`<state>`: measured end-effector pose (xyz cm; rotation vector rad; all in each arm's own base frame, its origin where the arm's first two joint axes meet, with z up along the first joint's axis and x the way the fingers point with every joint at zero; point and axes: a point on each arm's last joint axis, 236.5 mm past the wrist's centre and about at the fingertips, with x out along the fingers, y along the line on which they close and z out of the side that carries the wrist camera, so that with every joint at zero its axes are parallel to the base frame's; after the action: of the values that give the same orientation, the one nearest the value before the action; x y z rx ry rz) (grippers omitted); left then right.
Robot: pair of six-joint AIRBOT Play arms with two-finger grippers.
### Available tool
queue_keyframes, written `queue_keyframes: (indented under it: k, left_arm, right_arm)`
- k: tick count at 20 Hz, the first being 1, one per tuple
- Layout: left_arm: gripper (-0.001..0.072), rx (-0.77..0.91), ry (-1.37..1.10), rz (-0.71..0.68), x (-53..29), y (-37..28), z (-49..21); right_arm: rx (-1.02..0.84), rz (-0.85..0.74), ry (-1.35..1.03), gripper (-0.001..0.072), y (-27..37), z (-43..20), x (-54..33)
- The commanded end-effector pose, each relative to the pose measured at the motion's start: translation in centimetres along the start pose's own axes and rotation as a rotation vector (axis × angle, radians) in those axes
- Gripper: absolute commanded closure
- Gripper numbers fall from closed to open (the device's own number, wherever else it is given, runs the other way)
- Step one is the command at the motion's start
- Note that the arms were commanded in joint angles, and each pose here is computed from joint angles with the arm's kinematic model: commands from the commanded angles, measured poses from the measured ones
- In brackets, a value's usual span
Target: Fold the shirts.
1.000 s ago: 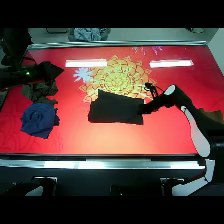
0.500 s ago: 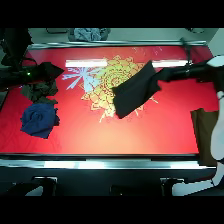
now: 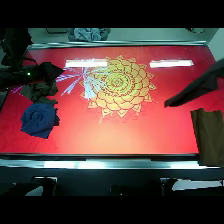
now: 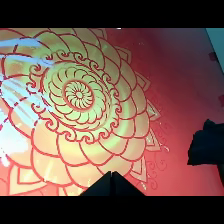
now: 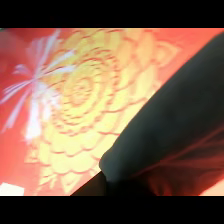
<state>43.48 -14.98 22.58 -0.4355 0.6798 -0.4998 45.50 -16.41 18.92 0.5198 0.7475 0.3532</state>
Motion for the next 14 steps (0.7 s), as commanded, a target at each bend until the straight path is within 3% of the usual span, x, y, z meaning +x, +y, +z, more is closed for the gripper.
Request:
queue_keyframes:
  k: [1,9,14]
  left_arm:
    - [0.0673,-0.001,0.000,0.000,0.0,0.0,0.0]
    - [0.0673,-0.001,0.000,0.000,0.0,0.1,0.0]
    - [0.0673,0.000,0.001,0.000,0.0,0.0,0.0]
  right_arm:
    - [0.078,-0.189,-0.054,0.0666,-6.9,-0.6,-5.3]
    - [0.191,-0.285,-0.098,0.0664,-10.6,-2.6,-11.9]
    - [0.354,-0.556,0.122,0.0664,-13.4,-9.4,-16.1]
